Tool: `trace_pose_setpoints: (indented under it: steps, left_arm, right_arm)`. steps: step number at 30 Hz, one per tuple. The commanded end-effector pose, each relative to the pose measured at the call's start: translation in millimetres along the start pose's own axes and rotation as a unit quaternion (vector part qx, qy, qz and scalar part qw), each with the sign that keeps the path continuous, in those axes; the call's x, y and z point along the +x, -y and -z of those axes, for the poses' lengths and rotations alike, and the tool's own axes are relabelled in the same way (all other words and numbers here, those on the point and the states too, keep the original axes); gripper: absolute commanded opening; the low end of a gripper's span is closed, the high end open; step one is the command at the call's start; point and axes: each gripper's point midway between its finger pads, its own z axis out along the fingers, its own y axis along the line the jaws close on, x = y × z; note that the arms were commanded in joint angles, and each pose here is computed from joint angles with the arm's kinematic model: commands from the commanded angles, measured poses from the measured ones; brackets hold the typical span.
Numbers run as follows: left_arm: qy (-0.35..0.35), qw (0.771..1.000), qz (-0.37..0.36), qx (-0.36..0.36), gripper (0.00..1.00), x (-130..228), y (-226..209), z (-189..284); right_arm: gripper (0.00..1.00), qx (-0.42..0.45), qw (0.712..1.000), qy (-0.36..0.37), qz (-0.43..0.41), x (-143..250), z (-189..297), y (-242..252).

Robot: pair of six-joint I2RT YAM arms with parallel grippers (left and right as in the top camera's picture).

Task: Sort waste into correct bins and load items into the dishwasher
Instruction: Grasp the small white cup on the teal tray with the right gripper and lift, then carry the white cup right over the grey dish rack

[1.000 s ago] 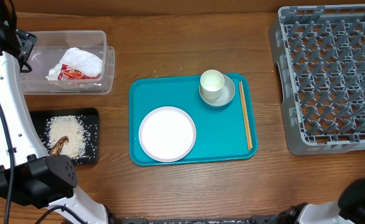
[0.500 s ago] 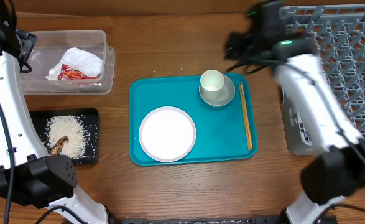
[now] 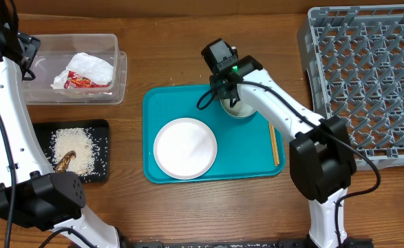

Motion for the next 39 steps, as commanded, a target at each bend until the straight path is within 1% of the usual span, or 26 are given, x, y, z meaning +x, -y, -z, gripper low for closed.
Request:
trace_pose_setpoints:
  steps: [1, 2, 3, 5, 12, 16, 17, 21, 24, 28, 29, 32, 35, 39]
  left_arm:
    - [0.008, 1.0, -0.001, -0.005, 1.0, -2, 0, 0]
    - [0.008, 1.0, -0.001, -0.005, 1.0, -2, 0, 0]
    - [0.008, 1.0, -0.001, -0.005, 1.0, -2, 0, 0]
    - [0.008, 1.0, -0.001, -0.005, 1.0, -2, 0, 0]
    - [0.008, 1.0, -0.001, -0.005, 1.0, -2, 0, 0]
    - [0.008, 1.0, -0.001, -0.005, 1.0, -2, 0, 0]
    - [0.008, 1.0, -0.001, -0.005, 1.0, -2, 0, 0]
    - [0.008, 1.0, -0.001, -0.005, 1.0, -2, 0, 0]
    - [0.008, 1.0, -0.001, -0.005, 1.0, -2, 0, 0]
    - [0.008, 1.0, -0.001, -0.005, 1.0, -2, 0, 0]
    - [0.008, 1.0, -0.001, -0.005, 1.0, -2, 0, 0]
    - [0.008, 1.0, -0.001, -0.005, 1.0, -2, 0, 0]
    - [0.008, 1.0, -0.001, -0.005, 1.0, -2, 0, 0]
    - [0.008, 1.0, -0.001, -0.005, 1.0, -2, 0, 0]
  right_arm:
    - [0.5, 0.009, 1.0, 0.016, 0.003, -4, 6, -3]
    - [0.47, 0.009, 1.0, 0.016, 0.004, -4, 7, -3]
    - [0.41, 0.009, 1.0, 0.014, 0.003, -3, 6, -3]
    - [0.34, 0.01, 1.0, 0.011, -0.006, -2, 6, -3]
    - [0.23, 0.011, 1.0, 0.01, -0.011, -1, 7, -2]
    - [0.06, 0.008, 1.0, 0.018, -0.014, -13, 27, -1]
    - [0.04, 0.007, 1.0, 0.023, -0.017, -18, 33, 1]
    - [0.04, 0.003, 0.999, 0.042, -0.034, -42, 64, 13]
    - [0.04, 0.003, 0.997, 0.061, -0.049, -62, 88, 31]
    - [0.04, 0.01, 0.989, 0.107, -0.106, -98, 130, 88]
    - [0.04, 0.011, 0.984, 0.124, -0.127, -109, 141, 110]
    - [0.04, -0.017, 0.975, 0.158, -0.154, -133, 160, 174]
    - [0.04, -0.05, 0.96, 0.183, -0.206, -143, 166, 252]
    - [0.04, -0.081, 0.927, 0.22, -0.292, -131, 166, 366]
